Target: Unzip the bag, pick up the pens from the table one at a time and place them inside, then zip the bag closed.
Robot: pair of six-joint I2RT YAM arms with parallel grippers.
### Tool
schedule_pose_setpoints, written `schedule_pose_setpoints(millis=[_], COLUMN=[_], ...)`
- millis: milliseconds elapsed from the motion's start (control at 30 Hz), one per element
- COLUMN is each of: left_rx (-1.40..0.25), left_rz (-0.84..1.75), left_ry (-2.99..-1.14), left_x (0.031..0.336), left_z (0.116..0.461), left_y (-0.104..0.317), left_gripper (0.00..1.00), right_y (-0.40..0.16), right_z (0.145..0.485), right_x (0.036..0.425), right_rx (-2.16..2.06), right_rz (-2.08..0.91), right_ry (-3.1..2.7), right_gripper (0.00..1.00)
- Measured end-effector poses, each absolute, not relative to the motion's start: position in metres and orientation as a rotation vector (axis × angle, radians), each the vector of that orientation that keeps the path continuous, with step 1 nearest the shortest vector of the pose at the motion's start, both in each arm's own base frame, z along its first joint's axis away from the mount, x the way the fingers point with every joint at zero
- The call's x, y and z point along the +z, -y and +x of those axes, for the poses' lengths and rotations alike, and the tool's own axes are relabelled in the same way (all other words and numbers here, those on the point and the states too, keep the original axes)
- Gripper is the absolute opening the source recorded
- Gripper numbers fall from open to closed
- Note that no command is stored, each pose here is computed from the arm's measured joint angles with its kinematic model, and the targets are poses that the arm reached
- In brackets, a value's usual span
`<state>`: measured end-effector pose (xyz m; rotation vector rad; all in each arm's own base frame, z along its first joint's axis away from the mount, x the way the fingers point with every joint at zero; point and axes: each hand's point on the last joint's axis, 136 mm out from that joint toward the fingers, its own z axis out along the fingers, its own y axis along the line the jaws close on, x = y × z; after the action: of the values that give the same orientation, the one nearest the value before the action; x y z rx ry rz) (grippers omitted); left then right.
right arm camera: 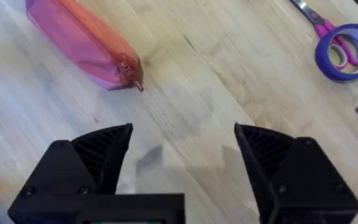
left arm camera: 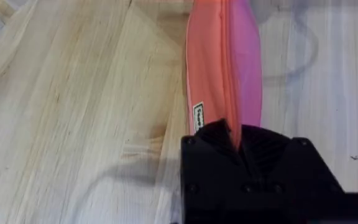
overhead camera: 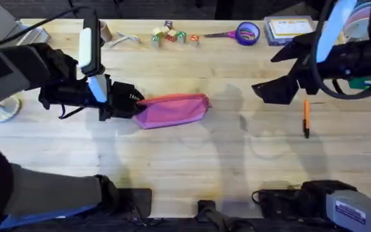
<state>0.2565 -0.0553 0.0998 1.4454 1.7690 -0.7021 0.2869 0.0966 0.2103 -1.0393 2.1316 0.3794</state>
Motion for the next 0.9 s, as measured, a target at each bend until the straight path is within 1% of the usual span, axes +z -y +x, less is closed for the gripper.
schedule_pose_setpoints(millis=[133,233,367,500,900], left_rx=[-0.702,-0.702,-0.702,-0.702,-0.702], left_rz=[1.445,1.445,1.445,1.445,1.445], left_ry=[-1.769,-1.769,-1.769,-1.769,-1.769], left_x=[0.1,0.1,0.1,0.1,0.1], left_z=[0.256,0.256,0.256,0.257,0.257], left_y=[0.055,0.055,0.055,0.055,0.055], left_gripper=[0.044,0.044,0.044,0.044,0.044], right_y=[-0.097,-0.101,-0.111,-0.123,-0.127], right_z=[0.289,0.283,0.266,0.258,0.257], right_x=[0.212,0.211,0.205,0.198,0.2], right_rx=[0.362,0.384,0.456,0.523,0.528], right_rz=[-1.061,-1.121,-1.269,-1.44,-1.499], right_ry=[-2.108,-2.079,-2.01,-1.874,-1.791], right_gripper=[0.997,0.997,0.997,0.997,0.997])
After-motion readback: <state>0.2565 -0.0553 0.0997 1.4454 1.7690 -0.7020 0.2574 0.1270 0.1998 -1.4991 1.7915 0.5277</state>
